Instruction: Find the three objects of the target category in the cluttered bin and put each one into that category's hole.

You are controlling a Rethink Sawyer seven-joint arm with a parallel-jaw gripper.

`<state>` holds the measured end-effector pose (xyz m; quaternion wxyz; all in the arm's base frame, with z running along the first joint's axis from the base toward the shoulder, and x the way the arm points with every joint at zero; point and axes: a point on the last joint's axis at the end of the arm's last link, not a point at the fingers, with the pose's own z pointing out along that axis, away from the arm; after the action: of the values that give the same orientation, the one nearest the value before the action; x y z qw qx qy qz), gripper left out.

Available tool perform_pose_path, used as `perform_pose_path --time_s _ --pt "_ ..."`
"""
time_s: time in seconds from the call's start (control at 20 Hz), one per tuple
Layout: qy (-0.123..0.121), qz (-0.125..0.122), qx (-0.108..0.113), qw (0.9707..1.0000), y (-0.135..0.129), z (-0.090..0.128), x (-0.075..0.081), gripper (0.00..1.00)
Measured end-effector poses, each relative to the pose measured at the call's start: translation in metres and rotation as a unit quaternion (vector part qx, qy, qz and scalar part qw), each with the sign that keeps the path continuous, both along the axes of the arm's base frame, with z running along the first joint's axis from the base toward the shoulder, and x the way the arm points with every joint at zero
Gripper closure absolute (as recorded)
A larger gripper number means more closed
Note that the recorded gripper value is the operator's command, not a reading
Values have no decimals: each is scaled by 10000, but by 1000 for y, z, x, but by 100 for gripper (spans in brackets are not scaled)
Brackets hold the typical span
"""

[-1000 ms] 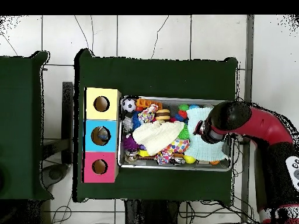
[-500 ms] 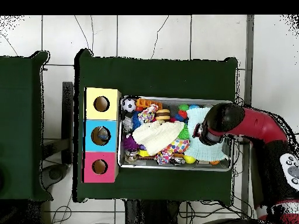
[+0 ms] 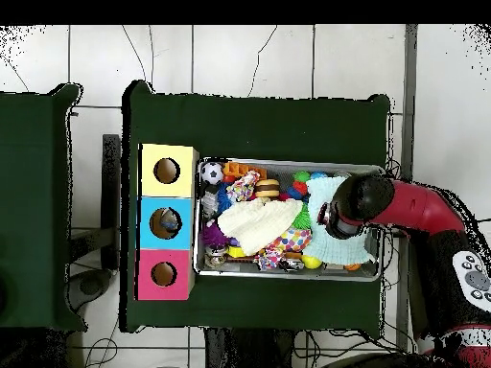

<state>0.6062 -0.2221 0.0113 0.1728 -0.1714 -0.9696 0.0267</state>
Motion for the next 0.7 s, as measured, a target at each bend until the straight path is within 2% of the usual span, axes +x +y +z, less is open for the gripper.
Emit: perform_pose_path --time_s 0.3,0.7 --pt "-298 138 -61 9994 7 -13 3 0" --pt "-346 299 18 9990 30 -22 -5 0"
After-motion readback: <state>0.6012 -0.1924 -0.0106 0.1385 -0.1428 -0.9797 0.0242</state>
